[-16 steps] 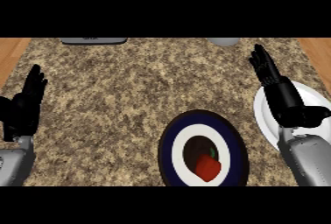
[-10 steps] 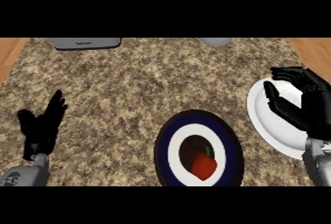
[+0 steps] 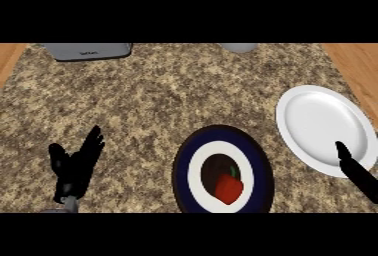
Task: Pick the bell pepper from the plate and place it in the plate
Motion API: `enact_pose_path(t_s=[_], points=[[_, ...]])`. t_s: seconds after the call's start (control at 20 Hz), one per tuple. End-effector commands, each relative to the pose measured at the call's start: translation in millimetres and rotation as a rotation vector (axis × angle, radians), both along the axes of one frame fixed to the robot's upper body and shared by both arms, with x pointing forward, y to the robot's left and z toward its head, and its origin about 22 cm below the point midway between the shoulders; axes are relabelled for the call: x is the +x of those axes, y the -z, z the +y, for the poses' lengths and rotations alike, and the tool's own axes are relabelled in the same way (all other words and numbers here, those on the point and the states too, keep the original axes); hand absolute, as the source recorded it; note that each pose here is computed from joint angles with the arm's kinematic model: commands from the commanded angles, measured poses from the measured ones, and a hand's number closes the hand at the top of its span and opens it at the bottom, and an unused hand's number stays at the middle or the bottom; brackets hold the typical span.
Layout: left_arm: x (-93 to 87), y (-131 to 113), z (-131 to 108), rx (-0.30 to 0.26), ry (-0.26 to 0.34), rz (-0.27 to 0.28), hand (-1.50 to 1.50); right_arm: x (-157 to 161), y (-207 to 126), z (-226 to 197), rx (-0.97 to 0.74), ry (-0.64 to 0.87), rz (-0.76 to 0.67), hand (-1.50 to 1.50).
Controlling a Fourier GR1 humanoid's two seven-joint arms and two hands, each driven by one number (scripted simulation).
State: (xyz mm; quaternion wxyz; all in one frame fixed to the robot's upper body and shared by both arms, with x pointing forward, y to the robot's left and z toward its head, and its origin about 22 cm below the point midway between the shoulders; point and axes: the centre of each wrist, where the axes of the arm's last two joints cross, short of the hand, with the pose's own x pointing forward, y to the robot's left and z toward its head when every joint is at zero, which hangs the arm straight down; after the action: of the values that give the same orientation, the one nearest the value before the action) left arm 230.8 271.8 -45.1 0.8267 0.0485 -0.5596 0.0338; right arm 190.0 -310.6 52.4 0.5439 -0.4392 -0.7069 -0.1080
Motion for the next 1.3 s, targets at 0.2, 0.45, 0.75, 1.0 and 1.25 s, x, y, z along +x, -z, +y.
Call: enact_pose_path(t_s=[0.2, 0.45, 0.75, 1.0, 1.25], points=[[-0.1, -13, -24, -0.032, 0.090, -0.005, 0.00, -103, -7, 54, -0.064, 0.094, 0.104, -1.50], [-2.8, -5, -29, -0.030, 0.103, -0.008, 0.00, -135, -9, 58, -0.109, -0.048, 0.487, -1.50], [4.9, -18, -19, -0.018, 0.133, -0.007, 0.00, -132, -43, 84, -0.138, -0.043, 0.668, -1.50], [3.0, -8, -32, -0.038, 0.134, 0.003, 0.00, -100, -37, 120, -0.134, -0.022, 0.757, -1.50], [5.3, -16, -23, -0.038, 0.110, 0.006, 0.00, -61, -35, 161, -0.173, -0.020, 0.825, -1.50]])
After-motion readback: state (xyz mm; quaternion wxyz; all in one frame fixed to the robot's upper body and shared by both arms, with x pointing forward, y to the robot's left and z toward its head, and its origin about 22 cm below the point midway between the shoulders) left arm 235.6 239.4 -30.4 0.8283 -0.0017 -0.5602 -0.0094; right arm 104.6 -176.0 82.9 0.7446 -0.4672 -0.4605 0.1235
